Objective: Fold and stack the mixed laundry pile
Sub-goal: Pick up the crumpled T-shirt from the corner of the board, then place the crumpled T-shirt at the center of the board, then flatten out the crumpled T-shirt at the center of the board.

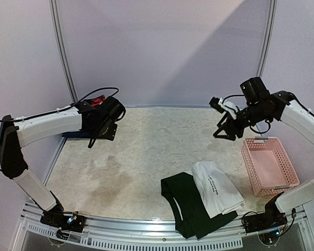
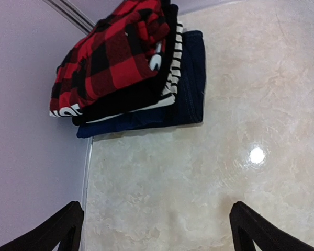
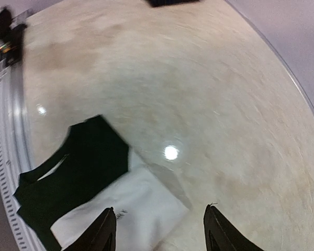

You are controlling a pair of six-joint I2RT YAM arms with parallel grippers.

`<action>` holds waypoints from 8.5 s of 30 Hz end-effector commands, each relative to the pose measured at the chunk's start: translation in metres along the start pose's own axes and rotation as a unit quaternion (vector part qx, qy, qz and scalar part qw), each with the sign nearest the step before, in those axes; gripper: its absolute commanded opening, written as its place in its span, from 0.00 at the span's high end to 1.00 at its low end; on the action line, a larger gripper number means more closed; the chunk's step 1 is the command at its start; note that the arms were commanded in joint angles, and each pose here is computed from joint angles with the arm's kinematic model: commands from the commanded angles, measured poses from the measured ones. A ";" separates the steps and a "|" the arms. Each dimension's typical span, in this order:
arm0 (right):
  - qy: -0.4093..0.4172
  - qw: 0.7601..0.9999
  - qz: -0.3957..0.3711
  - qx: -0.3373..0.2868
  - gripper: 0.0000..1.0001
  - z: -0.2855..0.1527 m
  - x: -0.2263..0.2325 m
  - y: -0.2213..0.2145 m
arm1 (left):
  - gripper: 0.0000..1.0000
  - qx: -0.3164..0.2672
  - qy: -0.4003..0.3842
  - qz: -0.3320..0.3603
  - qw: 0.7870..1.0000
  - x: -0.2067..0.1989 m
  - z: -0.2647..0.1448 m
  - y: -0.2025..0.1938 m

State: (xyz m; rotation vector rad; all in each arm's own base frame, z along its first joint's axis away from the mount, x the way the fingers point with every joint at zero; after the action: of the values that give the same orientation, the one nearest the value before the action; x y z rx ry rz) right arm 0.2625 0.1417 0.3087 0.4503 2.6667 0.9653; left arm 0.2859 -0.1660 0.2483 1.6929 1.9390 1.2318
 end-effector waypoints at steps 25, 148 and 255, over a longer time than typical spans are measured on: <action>0.218 0.912 -0.319 0.139 0.43 0.235 0.185 0.037 | 0.18 -0.001 -0.196 -0.096 0.976 0.082 -0.076 -0.019; 0.359 0.887 -0.283 0.061 0.68 0.008 0.191 -0.016 | 0.35 0.165 -0.314 0.112 0.928 -0.041 -0.028 -0.033; 0.159 0.930 -0.246 0.221 0.85 0.170 0.031 -0.067 | 0.69 0.182 -0.297 0.056 0.936 0.007 -0.008 -0.009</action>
State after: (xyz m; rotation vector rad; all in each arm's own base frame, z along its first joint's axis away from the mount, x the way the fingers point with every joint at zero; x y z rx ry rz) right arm 0.2733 0.1977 0.1343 -0.3703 3.0552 0.3130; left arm 0.2807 -0.1633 0.2480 2.0442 1.7667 0.3124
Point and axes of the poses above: each gripper's point midway between its finger pads, its own z axis out along the fingers, its own x axis along the line the jaws close on, y = z × x, the point moved 10 cm from there along -z, back along the fingers, and after that the axes turned 13 degrees about -z, right-handed, at the moved point
